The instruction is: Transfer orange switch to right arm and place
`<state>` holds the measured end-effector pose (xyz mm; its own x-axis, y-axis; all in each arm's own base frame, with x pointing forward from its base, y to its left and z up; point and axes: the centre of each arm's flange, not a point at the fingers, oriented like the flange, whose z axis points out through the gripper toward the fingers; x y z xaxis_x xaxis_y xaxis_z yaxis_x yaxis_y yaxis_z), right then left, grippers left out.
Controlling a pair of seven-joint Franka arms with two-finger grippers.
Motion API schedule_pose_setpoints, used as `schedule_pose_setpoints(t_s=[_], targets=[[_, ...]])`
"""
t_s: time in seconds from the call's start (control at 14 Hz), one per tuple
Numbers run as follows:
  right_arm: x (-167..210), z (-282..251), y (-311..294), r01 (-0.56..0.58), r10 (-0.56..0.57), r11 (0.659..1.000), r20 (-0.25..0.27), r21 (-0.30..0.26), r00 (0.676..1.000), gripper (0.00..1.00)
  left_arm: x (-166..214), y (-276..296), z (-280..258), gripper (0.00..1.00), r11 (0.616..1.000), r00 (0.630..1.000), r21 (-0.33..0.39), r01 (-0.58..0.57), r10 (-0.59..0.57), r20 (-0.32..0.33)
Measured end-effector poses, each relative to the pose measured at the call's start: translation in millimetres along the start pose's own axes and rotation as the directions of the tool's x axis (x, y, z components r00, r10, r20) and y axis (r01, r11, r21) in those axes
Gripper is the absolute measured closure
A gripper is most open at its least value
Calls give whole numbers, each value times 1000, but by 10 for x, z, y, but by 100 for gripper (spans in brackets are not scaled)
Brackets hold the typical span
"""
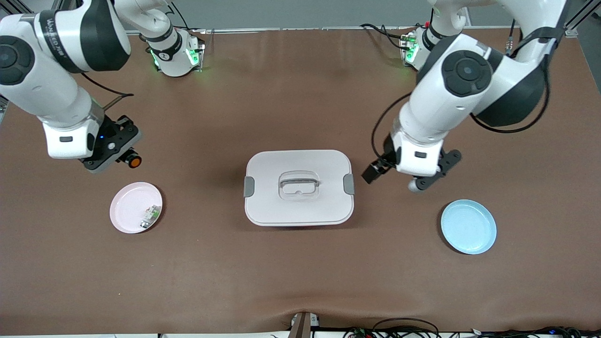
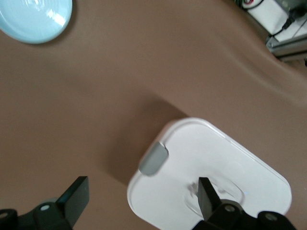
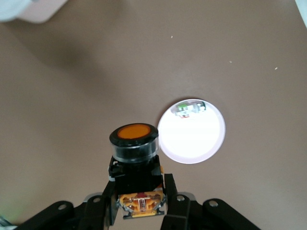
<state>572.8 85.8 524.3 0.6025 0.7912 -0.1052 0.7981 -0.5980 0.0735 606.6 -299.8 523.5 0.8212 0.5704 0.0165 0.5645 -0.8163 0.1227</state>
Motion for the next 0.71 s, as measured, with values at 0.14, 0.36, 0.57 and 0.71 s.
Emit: schedule_pose_setpoints(t_s=[0.14, 0.36, 0.57, 0.71], targets=[[-162, 131, 284, 84, -84, 996, -10, -17, 996, 59, 210, -147, -104, 0, 997, 997, 9, -71, 72, -32], [-360, 462, 717, 190, -192, 980, -19, -49, 981, 59, 405, -364, -285, 0, 972, 971, 44, -233, 235, -45], [-347, 874, 940, 281, -283, 957, -11, -65, 959, 59, 698, -682, -372, 0, 922, 925, 96, -376, 379, -15], [-338, 1158, 1061, 317, -318, 946, -4, -68, 948, 59, 796, -854, -477, 0, 894, 901, 127, -430, 433, 5]])
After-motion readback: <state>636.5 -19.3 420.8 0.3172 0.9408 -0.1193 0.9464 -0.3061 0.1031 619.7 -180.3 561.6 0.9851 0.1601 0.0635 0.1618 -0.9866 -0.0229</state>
